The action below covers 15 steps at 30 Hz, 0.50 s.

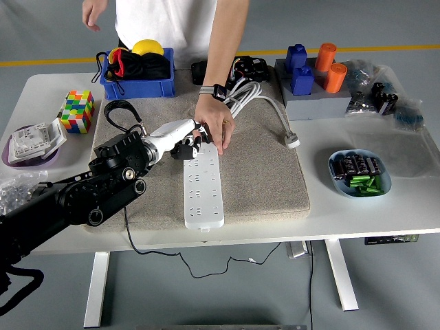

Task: Pull the plug out,throw it away,press the button

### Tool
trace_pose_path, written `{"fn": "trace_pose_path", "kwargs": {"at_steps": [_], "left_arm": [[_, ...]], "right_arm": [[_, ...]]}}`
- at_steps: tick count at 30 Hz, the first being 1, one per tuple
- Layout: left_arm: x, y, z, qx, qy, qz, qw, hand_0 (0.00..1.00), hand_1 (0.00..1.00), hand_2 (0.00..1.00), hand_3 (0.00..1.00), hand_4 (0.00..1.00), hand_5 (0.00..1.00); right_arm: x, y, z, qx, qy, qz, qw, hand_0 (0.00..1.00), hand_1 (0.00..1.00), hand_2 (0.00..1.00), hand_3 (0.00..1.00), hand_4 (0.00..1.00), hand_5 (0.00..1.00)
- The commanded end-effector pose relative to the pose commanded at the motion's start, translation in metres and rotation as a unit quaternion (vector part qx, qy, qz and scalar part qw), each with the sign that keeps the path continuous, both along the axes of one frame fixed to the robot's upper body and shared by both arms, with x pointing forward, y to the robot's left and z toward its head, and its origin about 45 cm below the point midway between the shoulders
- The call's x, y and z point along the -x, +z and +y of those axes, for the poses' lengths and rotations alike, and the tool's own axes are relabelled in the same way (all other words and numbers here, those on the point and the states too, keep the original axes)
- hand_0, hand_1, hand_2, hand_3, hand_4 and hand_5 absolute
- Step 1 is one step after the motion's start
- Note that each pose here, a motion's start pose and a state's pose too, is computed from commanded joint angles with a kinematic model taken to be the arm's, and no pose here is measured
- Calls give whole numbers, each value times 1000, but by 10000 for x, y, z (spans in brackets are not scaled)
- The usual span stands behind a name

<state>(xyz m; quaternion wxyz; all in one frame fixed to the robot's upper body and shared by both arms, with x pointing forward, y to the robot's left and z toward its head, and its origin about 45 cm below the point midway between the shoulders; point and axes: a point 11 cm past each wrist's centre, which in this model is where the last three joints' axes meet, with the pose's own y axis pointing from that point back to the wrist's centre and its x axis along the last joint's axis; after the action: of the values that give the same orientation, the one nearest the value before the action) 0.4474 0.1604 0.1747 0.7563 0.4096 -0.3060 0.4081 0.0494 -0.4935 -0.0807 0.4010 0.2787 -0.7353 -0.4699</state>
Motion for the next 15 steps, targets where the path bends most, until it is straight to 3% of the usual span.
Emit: {"fn": "trace_pose_path", "kwargs": {"at_steps": [6,7,12,13,15], "left_arm": [[-5,142,88,32,14,-19,999,7,2,62,604,61,2],[-12,174,133,39,20,-25,999,74,34,120,618,174,2],[-30,285,395,66,51,-45,995,74,34,120,618,174,2],[-25,302,476,70,60,-49,995,230,209,281,655,518,2],[-24,349,623,80,78,-56,992,230,209,281,655,518,2]], "right_arm": [[2,-4,7,-1,-1,0,1000,754,663,651,618,660,504],[5,-3,5,-1,-1,0,1000,754,663,651,619,660,504],[12,-2,2,-1,-2,0,1000,754,663,651,619,660,504],[10,-2,2,-2,-2,0,1000,753,663,651,619,660,505],[3,-1,0,-1,-1,-1,1000,753,663,651,619,660,505]]}}
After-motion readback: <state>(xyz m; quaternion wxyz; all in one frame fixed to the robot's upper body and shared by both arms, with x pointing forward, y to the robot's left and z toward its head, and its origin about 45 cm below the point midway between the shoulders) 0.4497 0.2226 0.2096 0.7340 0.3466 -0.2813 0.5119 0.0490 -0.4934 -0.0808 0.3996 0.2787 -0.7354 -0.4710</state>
